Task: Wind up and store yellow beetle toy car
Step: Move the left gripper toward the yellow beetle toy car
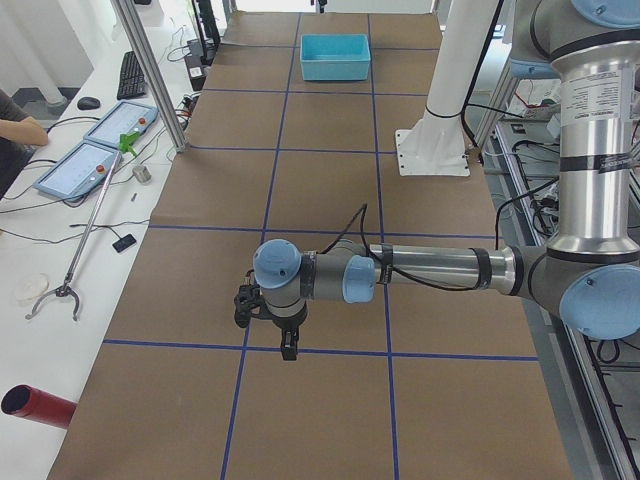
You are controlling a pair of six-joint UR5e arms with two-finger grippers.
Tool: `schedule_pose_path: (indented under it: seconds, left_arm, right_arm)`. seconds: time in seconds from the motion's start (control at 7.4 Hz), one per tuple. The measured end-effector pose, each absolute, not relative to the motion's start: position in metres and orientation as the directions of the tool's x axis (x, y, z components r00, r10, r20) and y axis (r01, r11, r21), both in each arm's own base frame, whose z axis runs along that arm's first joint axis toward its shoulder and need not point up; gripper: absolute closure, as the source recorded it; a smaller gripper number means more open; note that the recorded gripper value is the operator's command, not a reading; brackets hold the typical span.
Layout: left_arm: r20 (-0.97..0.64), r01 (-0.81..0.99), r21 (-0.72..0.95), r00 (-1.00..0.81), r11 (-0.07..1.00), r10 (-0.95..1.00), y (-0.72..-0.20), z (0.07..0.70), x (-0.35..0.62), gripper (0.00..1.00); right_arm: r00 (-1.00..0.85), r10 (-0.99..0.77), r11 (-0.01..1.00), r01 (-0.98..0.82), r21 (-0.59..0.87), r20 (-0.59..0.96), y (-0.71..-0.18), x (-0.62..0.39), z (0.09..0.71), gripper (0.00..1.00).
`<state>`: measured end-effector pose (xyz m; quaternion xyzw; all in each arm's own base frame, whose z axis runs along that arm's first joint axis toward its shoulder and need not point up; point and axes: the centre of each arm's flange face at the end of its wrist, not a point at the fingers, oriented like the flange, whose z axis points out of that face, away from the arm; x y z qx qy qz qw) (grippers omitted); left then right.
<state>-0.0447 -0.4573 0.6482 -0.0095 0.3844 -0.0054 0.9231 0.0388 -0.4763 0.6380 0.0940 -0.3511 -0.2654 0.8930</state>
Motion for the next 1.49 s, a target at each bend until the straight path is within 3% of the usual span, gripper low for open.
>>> schedule_pose_path:
  seconds: [1.49]
  left_arm:
    - [-0.716, -0.018, 0.016, 0.698, 1.000, 0.024, -0.469, 0.634, -0.035, 0.00]
  right_arm:
    - [0.612, -0.540, 0.841, 0.408, 0.355, 0.577, -0.476, 0.039, 0.638, 0.00]
